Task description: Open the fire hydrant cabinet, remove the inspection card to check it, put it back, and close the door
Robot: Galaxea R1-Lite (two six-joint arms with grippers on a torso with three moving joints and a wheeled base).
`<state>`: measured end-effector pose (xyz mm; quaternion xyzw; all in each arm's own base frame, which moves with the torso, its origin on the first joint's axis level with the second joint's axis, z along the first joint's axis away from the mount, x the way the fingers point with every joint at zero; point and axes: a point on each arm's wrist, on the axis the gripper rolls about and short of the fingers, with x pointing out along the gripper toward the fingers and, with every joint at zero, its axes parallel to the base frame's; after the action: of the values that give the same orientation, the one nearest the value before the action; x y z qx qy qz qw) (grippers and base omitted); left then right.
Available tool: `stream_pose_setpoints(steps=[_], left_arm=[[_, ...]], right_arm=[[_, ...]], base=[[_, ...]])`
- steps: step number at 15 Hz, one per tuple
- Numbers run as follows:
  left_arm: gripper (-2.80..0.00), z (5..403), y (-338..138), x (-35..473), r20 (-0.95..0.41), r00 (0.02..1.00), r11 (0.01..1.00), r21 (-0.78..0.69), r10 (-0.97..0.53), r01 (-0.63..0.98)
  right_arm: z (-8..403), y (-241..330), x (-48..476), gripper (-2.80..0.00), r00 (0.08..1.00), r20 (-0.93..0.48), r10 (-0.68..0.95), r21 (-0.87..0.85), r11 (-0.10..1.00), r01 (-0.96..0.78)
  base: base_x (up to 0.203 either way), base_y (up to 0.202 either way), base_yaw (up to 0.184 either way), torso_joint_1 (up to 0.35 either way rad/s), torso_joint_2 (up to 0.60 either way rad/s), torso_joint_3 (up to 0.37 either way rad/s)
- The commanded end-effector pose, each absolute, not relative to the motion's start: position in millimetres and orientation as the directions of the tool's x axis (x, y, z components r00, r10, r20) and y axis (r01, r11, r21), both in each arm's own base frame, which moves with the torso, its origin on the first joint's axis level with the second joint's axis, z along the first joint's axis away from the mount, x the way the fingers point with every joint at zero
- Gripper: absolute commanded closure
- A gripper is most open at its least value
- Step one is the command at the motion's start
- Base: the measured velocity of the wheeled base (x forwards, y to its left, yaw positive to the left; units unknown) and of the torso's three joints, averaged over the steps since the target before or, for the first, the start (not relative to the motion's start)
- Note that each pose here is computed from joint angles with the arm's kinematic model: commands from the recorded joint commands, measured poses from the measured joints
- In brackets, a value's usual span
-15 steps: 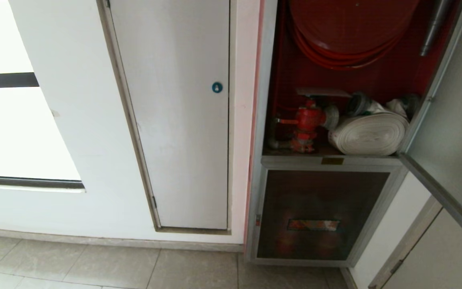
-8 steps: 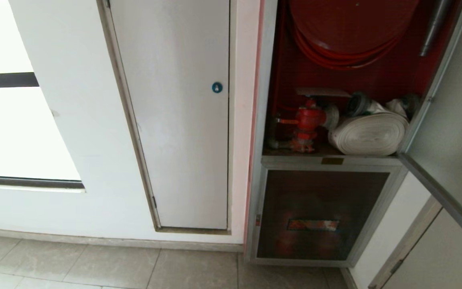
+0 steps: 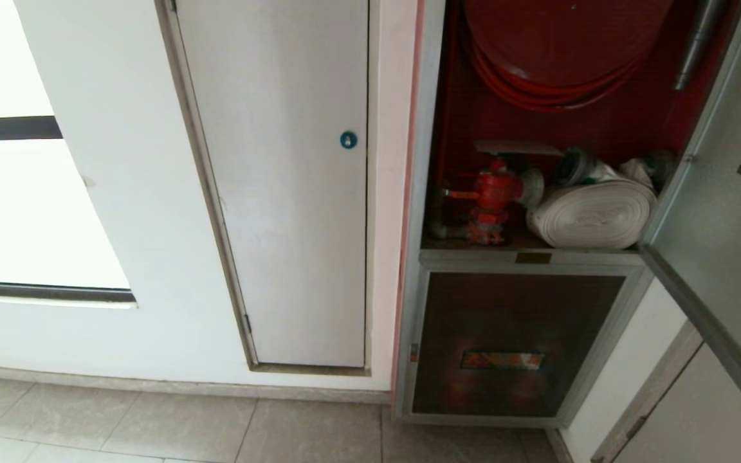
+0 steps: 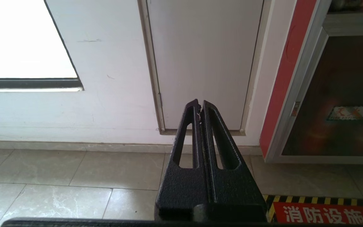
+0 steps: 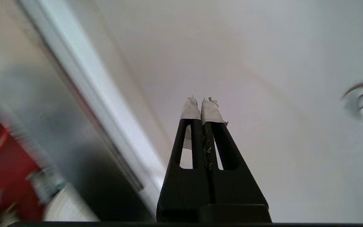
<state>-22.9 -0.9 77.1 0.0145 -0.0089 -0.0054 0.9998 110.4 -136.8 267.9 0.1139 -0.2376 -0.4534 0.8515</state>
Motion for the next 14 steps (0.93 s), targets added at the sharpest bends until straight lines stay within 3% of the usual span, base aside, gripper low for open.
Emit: stream_pose_setpoints(steps=[1,8,14], left_arm=[[0.0,75.1,-0.9,-22.2,0.009,1.0,1.0,0.029,-0.011,0.01],[0.0,75.5,-0.9,-22.3,0.011,1.0,1.0,0.029,-0.011,0.01],[0.0,75.3,-0.9,-22.3,0.01,1.0,1.0,0.029,-0.011,0.01]], right_arm=[[274.4,-116.8,109.4,0.0,0.534,0.329,-0.779,0.41,0.627,0.662],[273.1,-60.1,128.4,0.0,0.875,0.213,-0.434,0.366,0.866,0.34],[278.1,-54.1,213.7,0.0,0.985,0.108,-0.137,0.351,0.932,0.091]], base=[[0.0,0.0,0.0,0.0,0.0,0.0],[0.0,0.0,0.0,0.0,0.0,0.0],[0.0,0.0,0.0,0.0,0.0,0.0]])
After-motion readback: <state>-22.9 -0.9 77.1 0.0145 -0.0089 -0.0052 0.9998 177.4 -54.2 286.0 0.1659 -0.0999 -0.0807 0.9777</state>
